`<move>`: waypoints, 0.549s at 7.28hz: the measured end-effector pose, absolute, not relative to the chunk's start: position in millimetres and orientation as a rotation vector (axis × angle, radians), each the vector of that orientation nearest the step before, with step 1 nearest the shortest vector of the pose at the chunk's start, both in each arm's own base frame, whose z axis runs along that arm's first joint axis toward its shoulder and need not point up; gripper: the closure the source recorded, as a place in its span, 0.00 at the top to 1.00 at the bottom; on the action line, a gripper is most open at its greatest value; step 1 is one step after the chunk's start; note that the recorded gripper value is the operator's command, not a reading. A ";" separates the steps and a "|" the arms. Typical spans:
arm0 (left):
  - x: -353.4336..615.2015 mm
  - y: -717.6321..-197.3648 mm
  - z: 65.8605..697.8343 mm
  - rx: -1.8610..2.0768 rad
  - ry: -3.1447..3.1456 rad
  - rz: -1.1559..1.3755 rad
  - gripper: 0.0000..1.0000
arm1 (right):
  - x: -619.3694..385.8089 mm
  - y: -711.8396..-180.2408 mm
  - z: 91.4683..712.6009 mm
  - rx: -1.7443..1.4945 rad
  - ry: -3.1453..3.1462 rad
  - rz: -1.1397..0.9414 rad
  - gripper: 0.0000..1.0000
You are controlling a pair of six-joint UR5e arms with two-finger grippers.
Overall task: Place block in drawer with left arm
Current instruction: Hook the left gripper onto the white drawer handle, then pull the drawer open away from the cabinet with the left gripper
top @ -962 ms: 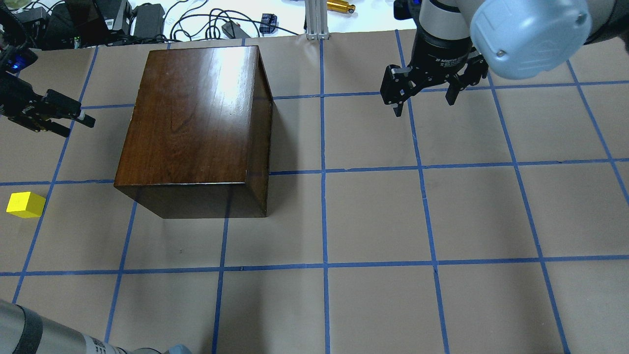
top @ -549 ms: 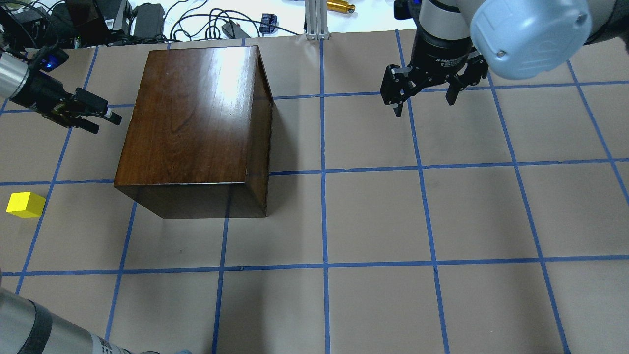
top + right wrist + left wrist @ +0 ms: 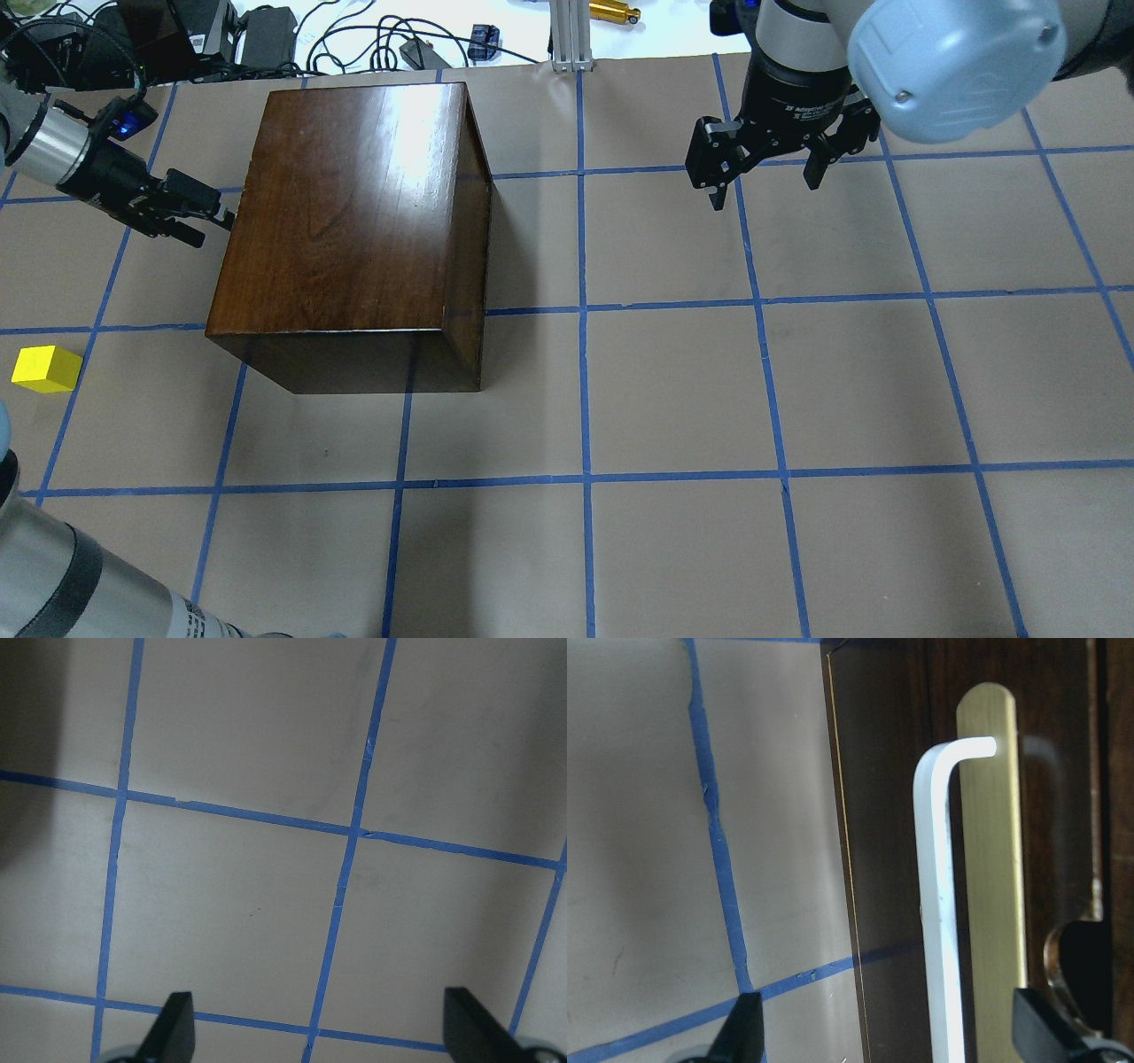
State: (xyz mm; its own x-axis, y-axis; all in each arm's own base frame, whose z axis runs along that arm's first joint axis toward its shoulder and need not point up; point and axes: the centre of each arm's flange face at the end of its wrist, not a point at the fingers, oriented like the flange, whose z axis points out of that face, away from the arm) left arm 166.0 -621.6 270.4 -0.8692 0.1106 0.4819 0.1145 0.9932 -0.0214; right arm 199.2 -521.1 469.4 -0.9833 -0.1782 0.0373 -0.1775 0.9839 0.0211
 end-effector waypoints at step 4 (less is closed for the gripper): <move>172.2 -626.6 257.1 -0.161 -2.642 -0.007 1.00 | 199.3 -521.1 469.4 0.278 -3.090 -0.027 1.00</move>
State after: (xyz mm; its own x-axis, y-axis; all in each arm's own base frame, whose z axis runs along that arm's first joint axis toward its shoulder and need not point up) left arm 172.2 -626.6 257.1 -0.8730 0.1129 0.4744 0.1155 0.9930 -0.0238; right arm 199.3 -521.1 469.4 -0.9832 -0.1785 0.0371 -0.1778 0.9838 0.0211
